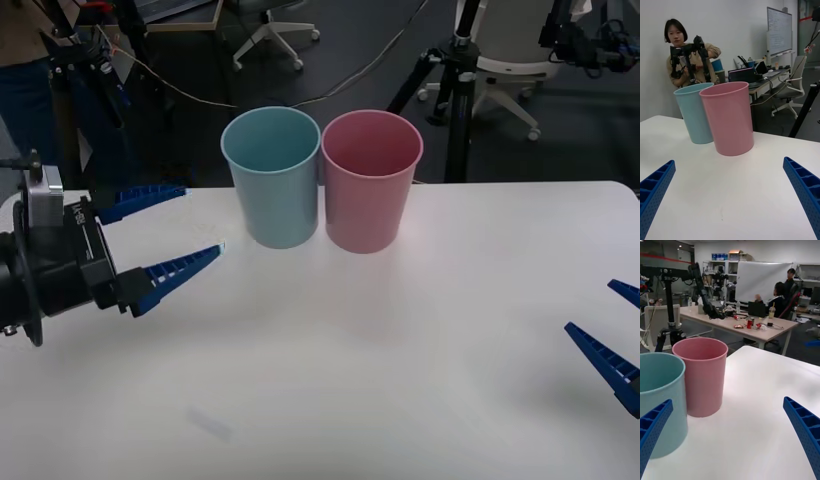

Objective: Grasp the object on the table and drop it into the matching bin: aluminum can to the light blue bin, PET bottle to the pink bin.

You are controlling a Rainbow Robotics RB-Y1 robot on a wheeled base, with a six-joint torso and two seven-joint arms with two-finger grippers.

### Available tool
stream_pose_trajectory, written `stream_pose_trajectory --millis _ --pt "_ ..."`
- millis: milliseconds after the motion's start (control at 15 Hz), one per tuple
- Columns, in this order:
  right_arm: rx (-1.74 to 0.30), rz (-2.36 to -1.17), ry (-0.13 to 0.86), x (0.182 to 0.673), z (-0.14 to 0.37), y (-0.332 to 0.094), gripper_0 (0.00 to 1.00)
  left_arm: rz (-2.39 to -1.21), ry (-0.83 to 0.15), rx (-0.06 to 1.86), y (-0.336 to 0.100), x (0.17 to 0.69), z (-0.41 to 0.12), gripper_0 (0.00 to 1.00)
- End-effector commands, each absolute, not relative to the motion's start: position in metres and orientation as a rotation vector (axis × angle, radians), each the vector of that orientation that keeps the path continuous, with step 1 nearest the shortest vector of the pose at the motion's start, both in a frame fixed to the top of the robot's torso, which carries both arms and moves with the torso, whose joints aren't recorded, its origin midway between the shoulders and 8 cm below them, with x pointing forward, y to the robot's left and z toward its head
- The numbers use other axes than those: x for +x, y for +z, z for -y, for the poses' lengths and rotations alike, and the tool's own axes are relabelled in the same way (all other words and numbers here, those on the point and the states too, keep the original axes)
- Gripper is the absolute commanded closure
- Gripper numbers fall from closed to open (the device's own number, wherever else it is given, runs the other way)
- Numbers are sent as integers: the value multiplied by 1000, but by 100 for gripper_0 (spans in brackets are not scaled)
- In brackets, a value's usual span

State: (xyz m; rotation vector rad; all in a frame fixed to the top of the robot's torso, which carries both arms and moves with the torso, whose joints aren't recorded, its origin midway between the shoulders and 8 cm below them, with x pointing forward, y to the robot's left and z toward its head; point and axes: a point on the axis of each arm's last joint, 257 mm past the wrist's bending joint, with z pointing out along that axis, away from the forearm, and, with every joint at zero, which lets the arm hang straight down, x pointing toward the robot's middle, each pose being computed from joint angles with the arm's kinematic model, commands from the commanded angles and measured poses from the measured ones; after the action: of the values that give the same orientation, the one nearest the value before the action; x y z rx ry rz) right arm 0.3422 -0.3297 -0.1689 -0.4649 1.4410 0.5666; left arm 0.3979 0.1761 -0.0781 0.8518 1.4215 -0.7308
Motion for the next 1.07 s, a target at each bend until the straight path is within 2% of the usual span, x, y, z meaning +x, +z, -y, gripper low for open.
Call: stream_pose_trajectory --millis 67,267,533,1067 --pt "-465 -1441 567 342 330 -169 0 -1445 -710 820 -96 387 -193 0" --pt "-465 -1441 567 342 330 -169 0 -1478 -719 734 -117 372 -208 0" --pt "-465 -1441 567 342 330 -169 0 -1532 -685 649 -142 347 -230 0" --pt "-465 -1441 567 342 330 -169 0 -1602 -609 560 -160 317 -274 0"
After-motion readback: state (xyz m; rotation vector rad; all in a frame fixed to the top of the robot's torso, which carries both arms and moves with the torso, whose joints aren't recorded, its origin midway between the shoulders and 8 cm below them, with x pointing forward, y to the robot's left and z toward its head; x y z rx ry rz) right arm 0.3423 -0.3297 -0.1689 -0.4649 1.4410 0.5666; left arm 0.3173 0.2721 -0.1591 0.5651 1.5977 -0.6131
